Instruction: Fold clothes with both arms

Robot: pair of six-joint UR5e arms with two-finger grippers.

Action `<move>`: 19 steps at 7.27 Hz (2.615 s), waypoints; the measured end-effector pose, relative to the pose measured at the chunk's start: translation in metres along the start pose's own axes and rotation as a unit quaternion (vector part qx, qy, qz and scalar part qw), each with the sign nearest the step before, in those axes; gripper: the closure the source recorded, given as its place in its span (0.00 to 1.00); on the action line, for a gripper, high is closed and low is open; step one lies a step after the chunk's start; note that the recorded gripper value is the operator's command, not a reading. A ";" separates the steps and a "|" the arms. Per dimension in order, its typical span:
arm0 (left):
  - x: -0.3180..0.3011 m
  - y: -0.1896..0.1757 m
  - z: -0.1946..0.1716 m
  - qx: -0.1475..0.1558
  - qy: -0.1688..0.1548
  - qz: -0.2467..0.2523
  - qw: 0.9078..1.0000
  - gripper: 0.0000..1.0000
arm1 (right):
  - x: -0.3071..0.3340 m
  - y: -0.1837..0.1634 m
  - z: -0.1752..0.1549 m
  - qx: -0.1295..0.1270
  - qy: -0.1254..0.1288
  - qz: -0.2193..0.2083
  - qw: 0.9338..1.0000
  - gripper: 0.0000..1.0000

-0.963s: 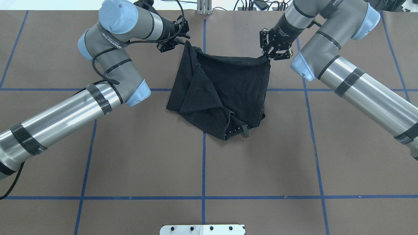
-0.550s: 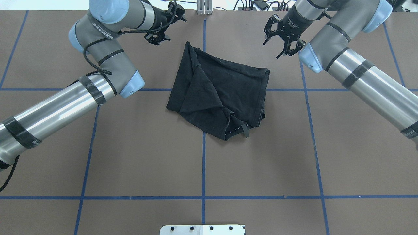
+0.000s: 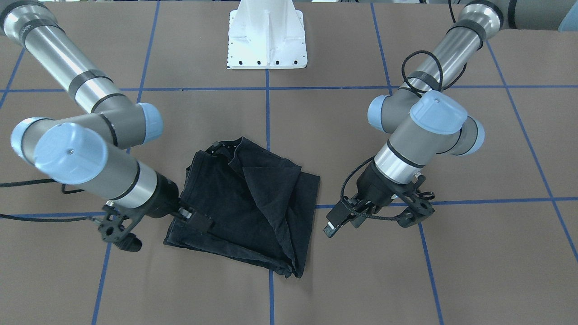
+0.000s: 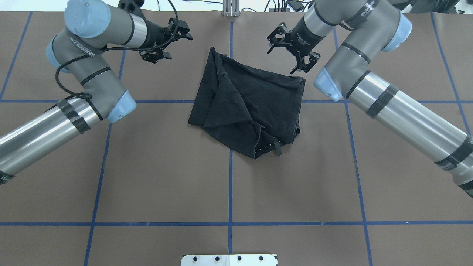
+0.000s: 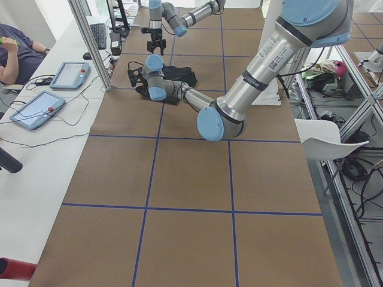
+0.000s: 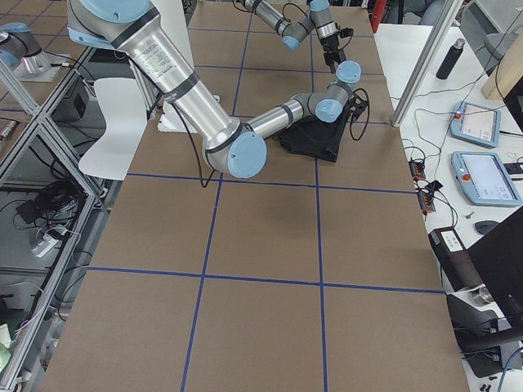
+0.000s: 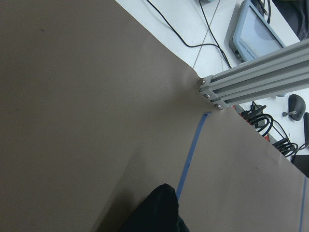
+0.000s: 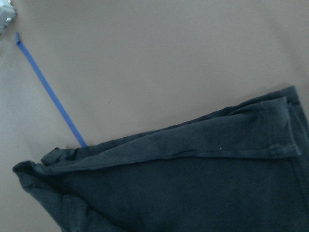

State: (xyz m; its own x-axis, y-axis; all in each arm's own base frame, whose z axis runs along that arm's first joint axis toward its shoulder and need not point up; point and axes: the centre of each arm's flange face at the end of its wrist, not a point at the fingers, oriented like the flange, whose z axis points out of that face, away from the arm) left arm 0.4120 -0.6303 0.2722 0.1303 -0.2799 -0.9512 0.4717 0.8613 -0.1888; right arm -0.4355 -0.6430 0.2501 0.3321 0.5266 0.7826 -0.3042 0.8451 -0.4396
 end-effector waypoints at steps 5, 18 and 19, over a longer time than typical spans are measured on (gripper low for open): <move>-0.111 0.001 -0.088 -0.026 -0.014 0.083 0.996 0.00 | -0.086 0.167 0.065 0.125 0.096 -0.172 0.972 0.01; -0.175 -0.013 -0.133 -0.046 -0.036 0.100 0.993 0.00 | -0.090 0.294 0.183 0.181 0.229 -0.421 0.859 0.31; -0.175 -0.013 -0.133 -0.046 -0.036 0.099 0.993 0.00 | -0.089 0.294 0.185 0.177 0.231 -0.422 0.859 0.32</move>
State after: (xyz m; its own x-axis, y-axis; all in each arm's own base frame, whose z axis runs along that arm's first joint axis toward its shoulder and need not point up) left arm 0.2669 -0.5357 0.4088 0.2768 -0.1276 -0.9524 0.3493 0.9367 -0.0240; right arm -0.7201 -0.4583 0.1328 0.8615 -0.2102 0.4621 -0.0060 0.9060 0.4233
